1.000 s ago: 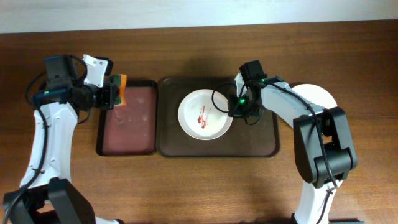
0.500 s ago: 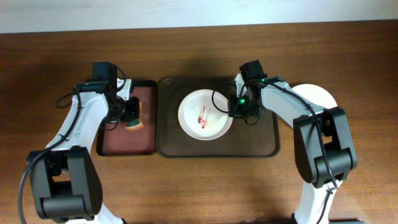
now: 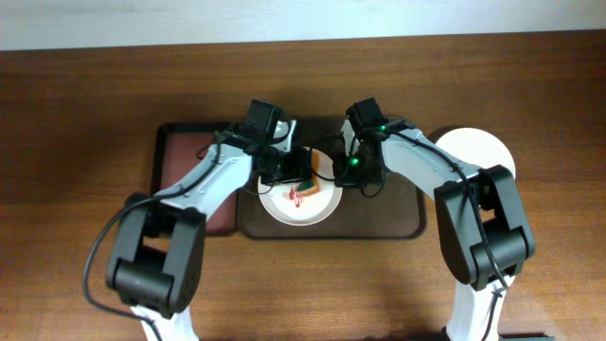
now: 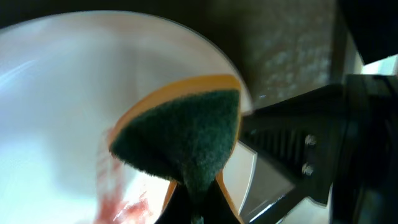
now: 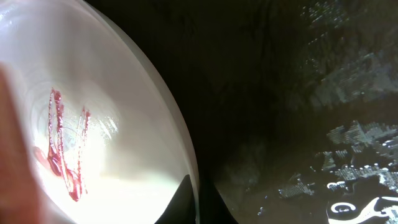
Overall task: Clean dirty plates on tray and stack at the side
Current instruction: 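Scrub the last plate with the sponge while the right gripper holds it, then carry the last plate right with the right gripper and stack it on the pile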
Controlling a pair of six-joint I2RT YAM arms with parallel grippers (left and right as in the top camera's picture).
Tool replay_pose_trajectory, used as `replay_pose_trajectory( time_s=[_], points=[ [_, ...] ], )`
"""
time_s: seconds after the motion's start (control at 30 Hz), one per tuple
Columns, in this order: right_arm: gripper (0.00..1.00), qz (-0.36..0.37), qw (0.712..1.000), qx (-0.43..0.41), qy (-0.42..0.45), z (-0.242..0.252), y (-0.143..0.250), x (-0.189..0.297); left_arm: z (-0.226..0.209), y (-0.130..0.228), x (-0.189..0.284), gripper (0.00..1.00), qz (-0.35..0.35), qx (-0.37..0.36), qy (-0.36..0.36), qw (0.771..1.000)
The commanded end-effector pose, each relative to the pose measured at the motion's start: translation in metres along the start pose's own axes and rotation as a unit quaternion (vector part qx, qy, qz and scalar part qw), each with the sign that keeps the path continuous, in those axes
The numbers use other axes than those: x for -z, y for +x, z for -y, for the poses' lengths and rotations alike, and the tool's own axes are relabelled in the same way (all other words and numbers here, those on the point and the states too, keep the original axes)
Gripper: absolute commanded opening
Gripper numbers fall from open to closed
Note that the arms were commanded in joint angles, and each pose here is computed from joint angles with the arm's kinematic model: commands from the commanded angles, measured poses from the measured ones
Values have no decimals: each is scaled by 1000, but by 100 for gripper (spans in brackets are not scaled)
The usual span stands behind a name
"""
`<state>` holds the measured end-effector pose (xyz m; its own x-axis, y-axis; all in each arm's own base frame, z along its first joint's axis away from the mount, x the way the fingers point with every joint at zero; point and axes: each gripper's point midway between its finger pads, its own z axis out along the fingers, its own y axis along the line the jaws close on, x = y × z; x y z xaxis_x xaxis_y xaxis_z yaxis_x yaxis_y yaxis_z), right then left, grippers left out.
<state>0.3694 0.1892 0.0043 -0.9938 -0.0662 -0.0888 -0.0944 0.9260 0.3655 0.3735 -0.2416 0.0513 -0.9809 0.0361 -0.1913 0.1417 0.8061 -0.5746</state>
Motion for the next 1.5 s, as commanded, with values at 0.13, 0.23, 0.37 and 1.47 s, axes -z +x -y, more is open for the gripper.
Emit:
replay_pose_trajectory(
  time_s=[0.13, 0.23, 0.37, 1.47],
  points=[
    [4, -16, 1000, 0, 23, 8, 9, -10, -42, 26, -34, 0, -53, 24, -70, 996],
    [4, -18, 1000, 0, 23, 8, 10, -10, -74, 20, -18, 0, -39, 32, -133, 990],
    [4, -17, 1000, 0, 23, 8, 10, -10, -82, -5, 23, 0, 21, -13, -204, 979],
    [4, -18, 1000, 0, 23, 8, 10, -10, -193, -8, 73, 0, -18, -63, -325, 943]
  ],
)
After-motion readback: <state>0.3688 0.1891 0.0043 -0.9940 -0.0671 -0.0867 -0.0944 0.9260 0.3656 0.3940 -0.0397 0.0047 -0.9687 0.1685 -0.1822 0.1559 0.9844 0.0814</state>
